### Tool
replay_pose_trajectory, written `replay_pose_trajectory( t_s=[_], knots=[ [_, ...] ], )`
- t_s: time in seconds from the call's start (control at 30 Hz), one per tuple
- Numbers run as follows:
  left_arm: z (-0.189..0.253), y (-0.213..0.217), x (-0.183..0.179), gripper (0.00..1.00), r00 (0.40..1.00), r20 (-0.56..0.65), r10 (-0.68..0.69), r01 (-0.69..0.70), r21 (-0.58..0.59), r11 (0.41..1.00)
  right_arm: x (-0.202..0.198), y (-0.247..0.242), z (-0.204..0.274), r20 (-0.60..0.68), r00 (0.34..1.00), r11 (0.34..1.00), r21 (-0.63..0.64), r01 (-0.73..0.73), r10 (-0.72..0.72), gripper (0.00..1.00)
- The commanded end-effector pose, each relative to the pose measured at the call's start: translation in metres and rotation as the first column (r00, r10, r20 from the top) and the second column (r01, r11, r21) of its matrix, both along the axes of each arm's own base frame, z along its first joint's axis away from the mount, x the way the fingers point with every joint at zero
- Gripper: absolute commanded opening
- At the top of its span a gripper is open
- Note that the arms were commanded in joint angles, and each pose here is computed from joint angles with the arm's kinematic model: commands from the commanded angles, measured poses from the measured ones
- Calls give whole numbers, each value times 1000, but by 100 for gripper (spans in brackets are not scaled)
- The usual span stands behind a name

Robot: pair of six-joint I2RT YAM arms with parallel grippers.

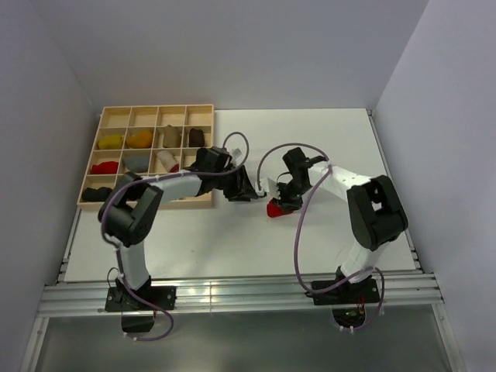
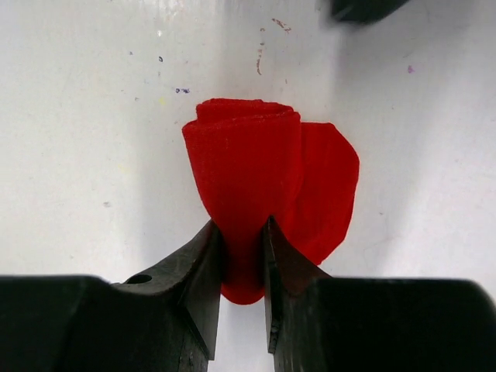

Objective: Roll the socks
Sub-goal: Roll the sock at the center of the board.

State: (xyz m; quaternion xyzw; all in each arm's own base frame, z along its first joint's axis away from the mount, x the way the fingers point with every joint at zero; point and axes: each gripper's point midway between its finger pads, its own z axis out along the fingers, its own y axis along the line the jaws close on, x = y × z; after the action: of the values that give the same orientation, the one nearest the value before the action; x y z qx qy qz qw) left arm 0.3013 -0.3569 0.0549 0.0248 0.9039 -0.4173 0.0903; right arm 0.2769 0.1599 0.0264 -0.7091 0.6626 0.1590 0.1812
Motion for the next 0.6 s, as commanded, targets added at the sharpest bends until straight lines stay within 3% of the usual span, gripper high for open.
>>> replay_pose_trajectory(
  t_s=[0.0,0.07,0.13,0.17,0.33,0.4,0.57],
  knots=[
    [39,17,40,48,939,272,211,-204,-56,977,-29,-16,-5,-214,977,998,-67,-10,-5,17],
    [62,21,44,48,897,362,253,-235,-95,967,-32,-16,-5,-297,955,997,-79,-14,-10,17],
    [70,34,49,49,834,479,272,-272,-70,960,-23,-15,1,-330,944,997,-80,-18,-9,17],
    [73,32,45,49,805,532,261,-282,-44,958,-33,-20,-4,-411,911,994,-104,-25,-21,18],
    [95,20,18,54,572,815,90,-254,72,964,-21,-21,-5,-513,857,994,-111,-4,-54,17],
    [95,9,6,56,509,861,-10,-225,144,964,-23,-25,-10,-548,833,991,-136,2,-77,17],
    [86,-21,-22,62,420,886,-195,-125,270,955,-21,-27,-8,-606,788,986,-166,7,-108,18]
  ],
)
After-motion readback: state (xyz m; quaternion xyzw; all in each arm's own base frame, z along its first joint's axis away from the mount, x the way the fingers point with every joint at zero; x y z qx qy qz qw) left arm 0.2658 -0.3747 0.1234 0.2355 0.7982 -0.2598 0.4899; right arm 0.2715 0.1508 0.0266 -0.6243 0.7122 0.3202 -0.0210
